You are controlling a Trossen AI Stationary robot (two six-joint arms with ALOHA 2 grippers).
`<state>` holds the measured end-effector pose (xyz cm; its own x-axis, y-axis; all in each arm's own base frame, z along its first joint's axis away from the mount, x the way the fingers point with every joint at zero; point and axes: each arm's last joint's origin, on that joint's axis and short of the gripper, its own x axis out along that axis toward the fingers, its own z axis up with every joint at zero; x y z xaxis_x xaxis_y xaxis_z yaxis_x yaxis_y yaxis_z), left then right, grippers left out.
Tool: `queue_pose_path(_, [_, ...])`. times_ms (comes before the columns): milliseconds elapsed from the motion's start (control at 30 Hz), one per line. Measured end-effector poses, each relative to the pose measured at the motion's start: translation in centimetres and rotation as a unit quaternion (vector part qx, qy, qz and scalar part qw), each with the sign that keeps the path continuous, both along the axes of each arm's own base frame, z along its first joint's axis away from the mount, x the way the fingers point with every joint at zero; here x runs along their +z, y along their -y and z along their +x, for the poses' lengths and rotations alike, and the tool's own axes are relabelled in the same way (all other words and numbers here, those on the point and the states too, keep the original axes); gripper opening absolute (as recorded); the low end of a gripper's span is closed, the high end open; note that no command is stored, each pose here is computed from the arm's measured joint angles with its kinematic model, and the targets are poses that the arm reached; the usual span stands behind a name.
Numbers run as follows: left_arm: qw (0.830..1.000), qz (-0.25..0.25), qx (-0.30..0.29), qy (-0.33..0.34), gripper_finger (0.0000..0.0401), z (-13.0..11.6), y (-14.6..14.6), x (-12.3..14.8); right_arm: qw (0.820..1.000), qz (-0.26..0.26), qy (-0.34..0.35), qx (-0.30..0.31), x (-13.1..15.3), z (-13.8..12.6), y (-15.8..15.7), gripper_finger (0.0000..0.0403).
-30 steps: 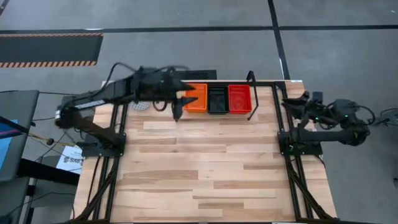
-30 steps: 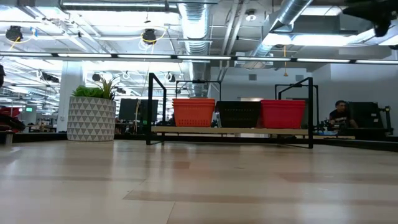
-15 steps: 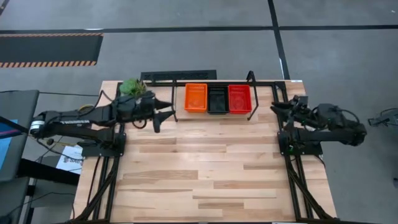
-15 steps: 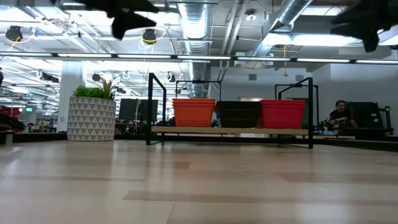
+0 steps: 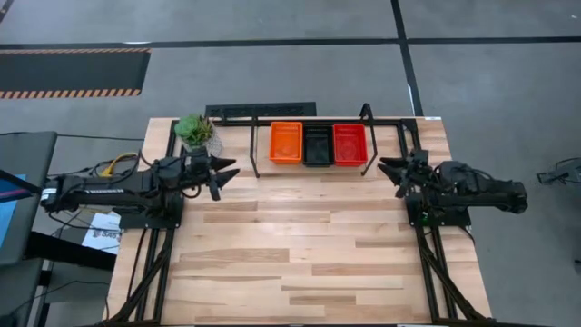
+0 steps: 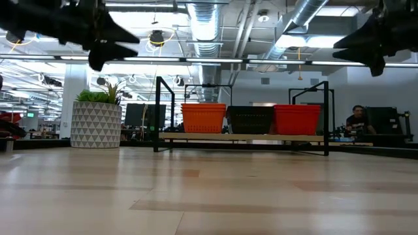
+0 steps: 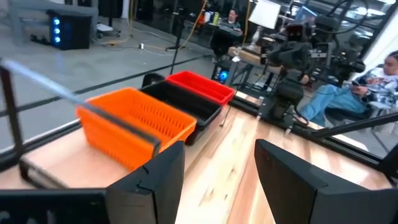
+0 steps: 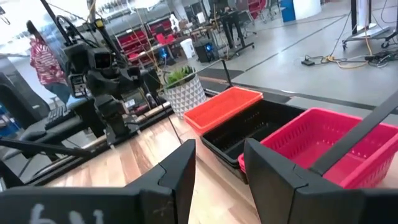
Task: Stack baskets on shelf by color
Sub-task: Return to Home Position
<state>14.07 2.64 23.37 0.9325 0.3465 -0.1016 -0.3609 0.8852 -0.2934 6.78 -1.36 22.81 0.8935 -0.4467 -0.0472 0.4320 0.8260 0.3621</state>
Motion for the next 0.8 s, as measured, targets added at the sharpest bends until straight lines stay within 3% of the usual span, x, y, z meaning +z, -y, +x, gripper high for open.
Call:
queue_pose_path(600, [0.997, -0.067, 0.023, 0.019, 0.0183, -2.5, 0.3, -7.5, 1.000, 0.027, 0.008, -0.001, -4.8, 2.0, 0.0, 0.0159])
queue_pose_path(800, [0.997, -0.067, 0.027, 0.005, 0.0183, -3.0, 0.3, -7.8, 0.999, 0.024, 0.027, -0.006, -5.2, 2.3, 0.1, 0.0159])
